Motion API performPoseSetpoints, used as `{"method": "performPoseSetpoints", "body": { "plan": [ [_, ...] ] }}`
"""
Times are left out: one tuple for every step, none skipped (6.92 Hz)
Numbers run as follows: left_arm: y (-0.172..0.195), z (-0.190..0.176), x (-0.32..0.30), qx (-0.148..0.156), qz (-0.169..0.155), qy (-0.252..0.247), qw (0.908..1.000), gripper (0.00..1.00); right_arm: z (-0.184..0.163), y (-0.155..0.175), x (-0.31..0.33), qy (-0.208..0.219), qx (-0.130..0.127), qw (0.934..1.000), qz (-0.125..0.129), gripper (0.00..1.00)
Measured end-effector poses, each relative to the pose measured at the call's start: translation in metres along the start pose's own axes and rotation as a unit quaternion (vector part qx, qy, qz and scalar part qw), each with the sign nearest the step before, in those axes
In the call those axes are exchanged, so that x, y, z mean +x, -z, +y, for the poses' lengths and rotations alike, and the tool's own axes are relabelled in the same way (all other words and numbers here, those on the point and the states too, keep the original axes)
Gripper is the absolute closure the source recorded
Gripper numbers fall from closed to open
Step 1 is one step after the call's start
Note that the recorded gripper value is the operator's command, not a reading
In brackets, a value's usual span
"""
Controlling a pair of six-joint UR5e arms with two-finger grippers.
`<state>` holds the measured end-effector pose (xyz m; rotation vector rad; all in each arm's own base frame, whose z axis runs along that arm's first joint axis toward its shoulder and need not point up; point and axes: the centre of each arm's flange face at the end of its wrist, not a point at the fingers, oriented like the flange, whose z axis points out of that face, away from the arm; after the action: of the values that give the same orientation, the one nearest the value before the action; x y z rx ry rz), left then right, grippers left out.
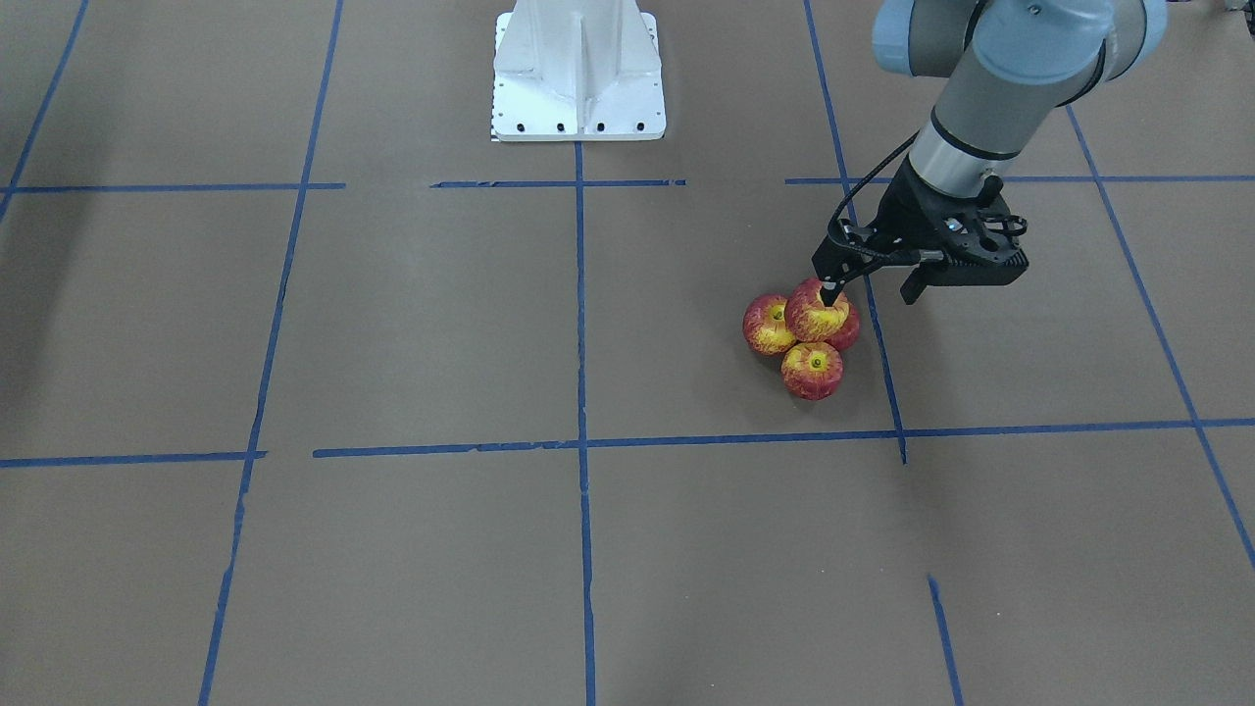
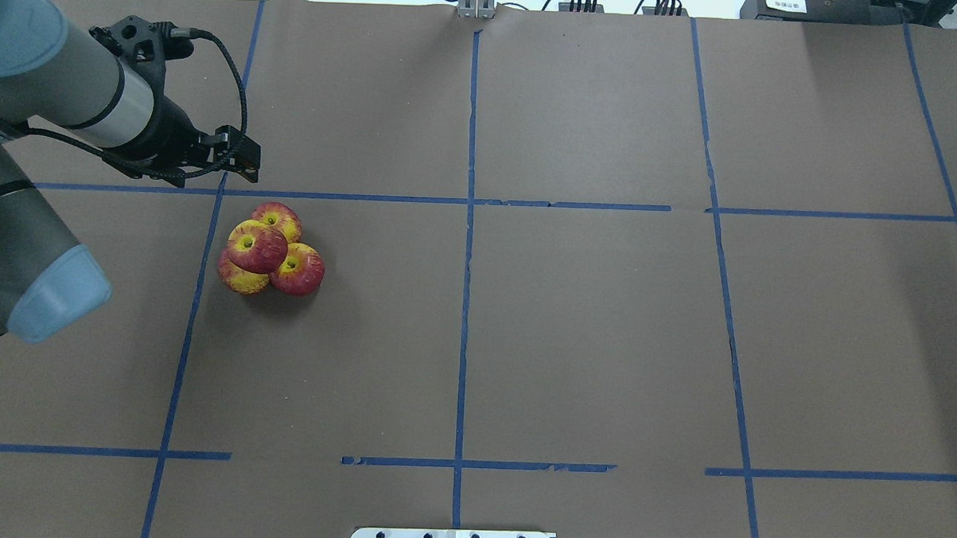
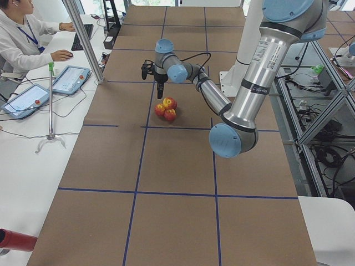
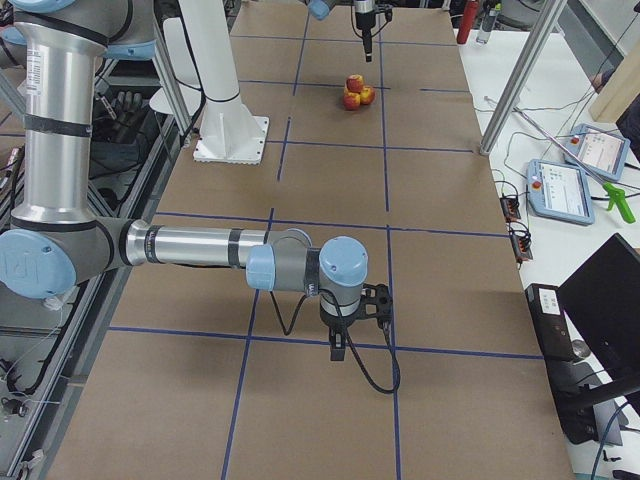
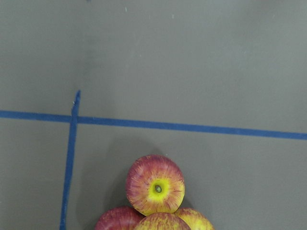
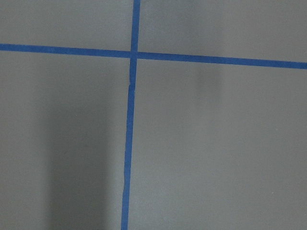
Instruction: Stack apples
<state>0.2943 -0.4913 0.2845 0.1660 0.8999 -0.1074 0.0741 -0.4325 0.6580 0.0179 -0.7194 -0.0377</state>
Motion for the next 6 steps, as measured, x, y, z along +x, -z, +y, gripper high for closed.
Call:
{"method": "performPoseSetpoints", "body": {
  "plan": [
    [0.017, 0.005, -0.039, 0.007, -0.01, -0.028, 0.9995, 0.0, 0.0, 0.0, 0.0, 0.0, 0.0, 1.0, 0.0, 0.0],
    [0.039, 0.0, -0.109, 0.008, -0.029, -0.072, 0.9969, 0.0, 0.0, 0.0, 0.0, 0.0, 0.0, 1.0, 0.0, 0.0],
    [0.061, -0.014, -0.196, -0.006, -0.041, -0.124, 0.9914, 0.0, 0.0, 0.0, 0.0, 0.0, 0.0, 1.0, 0.0, 0.0],
    [0.07, -0.03, -0.294, -0.026, -0.044, -0.17, 0.9841, 0.0, 0.0, 0.0, 0.0, 0.0, 0.0, 1.0, 0.0, 0.0],
    [0.071, -0.035, -0.36, -0.041, -0.048, -0.191, 0.9795, 0.0, 0.0, 0.0, 0.0, 0.0, 0.0, 1.0, 0.0, 0.0],
    [0.071, -0.031, -0.401, -0.057, -0.053, -0.186, 0.9794, 0.0, 0.0, 0.0, 0.0, 0.0, 0.0, 1.0, 0.0, 0.0]
  ]
}}
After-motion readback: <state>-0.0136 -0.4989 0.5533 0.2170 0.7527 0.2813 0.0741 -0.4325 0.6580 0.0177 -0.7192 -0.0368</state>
